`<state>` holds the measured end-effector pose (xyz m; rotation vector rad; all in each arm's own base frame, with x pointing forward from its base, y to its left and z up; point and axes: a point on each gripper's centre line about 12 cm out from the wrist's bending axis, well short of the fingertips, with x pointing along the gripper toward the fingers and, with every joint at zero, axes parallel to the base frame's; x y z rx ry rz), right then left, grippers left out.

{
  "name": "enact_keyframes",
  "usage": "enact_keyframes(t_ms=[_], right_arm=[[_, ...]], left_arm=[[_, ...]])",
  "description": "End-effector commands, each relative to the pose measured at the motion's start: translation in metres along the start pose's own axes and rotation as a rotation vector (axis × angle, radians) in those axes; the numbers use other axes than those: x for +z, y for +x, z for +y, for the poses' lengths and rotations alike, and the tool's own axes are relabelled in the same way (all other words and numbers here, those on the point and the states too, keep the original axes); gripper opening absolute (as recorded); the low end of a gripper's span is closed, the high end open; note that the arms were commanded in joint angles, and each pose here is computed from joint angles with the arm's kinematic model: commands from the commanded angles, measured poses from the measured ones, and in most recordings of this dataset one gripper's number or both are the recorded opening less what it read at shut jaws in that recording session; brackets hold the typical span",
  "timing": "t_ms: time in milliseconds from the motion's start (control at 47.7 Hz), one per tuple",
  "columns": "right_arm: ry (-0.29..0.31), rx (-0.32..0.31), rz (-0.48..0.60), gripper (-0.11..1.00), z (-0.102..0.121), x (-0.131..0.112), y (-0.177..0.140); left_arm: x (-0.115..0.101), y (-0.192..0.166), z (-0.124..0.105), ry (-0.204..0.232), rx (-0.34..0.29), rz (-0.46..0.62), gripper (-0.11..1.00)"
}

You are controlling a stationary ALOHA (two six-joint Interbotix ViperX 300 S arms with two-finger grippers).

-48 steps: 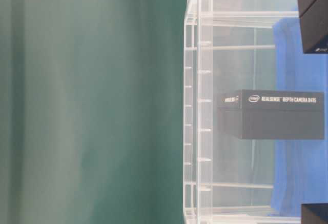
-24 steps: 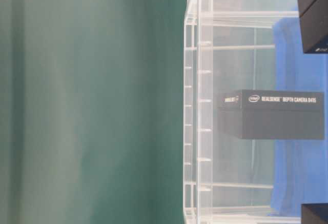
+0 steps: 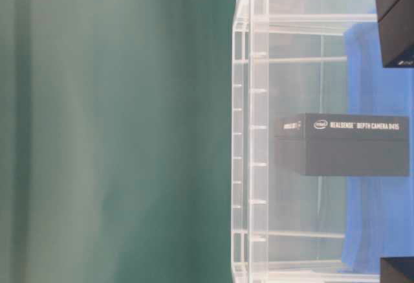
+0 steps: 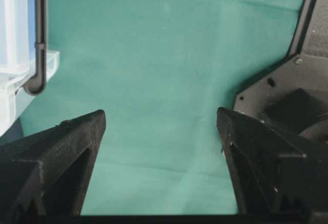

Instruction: Take the box out of the case with both arms.

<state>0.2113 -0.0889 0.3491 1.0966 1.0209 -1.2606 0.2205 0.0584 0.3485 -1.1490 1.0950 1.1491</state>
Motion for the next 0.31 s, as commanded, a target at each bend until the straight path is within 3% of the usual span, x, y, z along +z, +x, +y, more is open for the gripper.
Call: enact_keyframes(t_ms=[0,293], right_arm=[[0.007,0.017,-0.006,0.85,0.0006,0.0015,-0.0034],[0.008,0.015,-0.005,0.85,0.0004,0.0015,-0.0034]], left_arm=[[0.0021,-0.0067,-0.0013,-0.003,-0.023,-0.012,0.86],[0.0020,-0.0058,-0.0010,-0.003,-0.021,-0.011,0.86]])
